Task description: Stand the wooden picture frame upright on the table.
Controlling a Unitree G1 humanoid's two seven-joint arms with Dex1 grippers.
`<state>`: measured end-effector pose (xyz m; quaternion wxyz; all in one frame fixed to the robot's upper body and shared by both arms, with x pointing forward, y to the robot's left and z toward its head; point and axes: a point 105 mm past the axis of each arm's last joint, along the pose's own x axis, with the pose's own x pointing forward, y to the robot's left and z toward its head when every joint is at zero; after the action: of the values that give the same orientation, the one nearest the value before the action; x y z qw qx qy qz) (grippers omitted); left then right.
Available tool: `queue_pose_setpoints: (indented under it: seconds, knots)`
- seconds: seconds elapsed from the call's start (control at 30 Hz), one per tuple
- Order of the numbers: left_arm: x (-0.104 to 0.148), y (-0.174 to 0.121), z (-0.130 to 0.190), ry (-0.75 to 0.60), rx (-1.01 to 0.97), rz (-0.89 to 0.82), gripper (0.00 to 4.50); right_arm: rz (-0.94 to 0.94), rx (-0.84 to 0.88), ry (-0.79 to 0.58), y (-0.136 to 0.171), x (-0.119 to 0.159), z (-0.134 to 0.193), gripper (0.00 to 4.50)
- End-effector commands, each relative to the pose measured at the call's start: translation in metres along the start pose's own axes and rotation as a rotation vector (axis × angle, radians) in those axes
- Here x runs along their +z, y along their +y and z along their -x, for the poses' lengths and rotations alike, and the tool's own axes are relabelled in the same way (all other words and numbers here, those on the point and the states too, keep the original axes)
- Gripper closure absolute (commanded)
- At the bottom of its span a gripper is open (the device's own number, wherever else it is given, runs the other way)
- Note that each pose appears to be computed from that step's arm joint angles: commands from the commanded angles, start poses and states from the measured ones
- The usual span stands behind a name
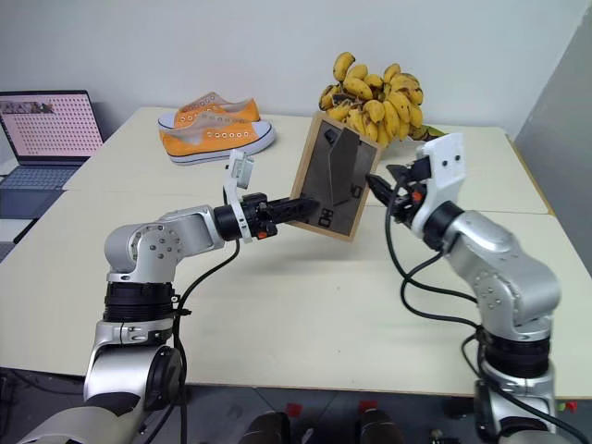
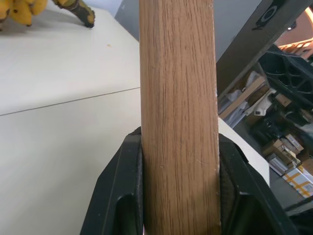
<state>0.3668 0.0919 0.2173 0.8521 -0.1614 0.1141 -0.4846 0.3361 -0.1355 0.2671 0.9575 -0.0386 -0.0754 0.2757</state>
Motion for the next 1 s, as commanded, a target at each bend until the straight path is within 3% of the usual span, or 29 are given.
queue_pose_setpoints:
  seconds: [0.03,0.2,0.33,0.47,0.63,0.83,1.0]
  knots:
    - [0.019,-0.002,0.006,-0.059,-0.002,-0.051,3.21,0.052,-0.003,-0.012,-0.012,0.012,0.011,2.29]
    - [0.024,-0.004,0.004,-0.078,-0.020,-0.007,3.21,0.157,-0.011,0.027,-0.019,0.000,0.012,2.29]
    - [0.033,-0.016,0.004,-0.098,-0.067,0.110,3.21,0.668,0.005,0.081,-0.031,-0.038,0.018,2.29]
    - [0.026,-0.019,0.014,-0.032,-0.041,0.203,3.21,0.969,0.065,0.085,-0.040,-0.065,0.025,1.55]
    - [0.013,-0.029,0.030,0.069,-0.033,0.257,3.21,1.335,0.107,-0.031,-0.040,-0.070,0.023,0.58]
    - [-0.009,-0.043,0.041,0.154,-0.076,0.260,3.21,1.628,0.189,-0.261,-0.019,-0.069,0.012,0.58]
    - [-0.011,-0.048,0.043,0.170,-0.091,0.304,3.21,1.670,0.170,-0.454,0.000,-0.065,-0.003,0.58]
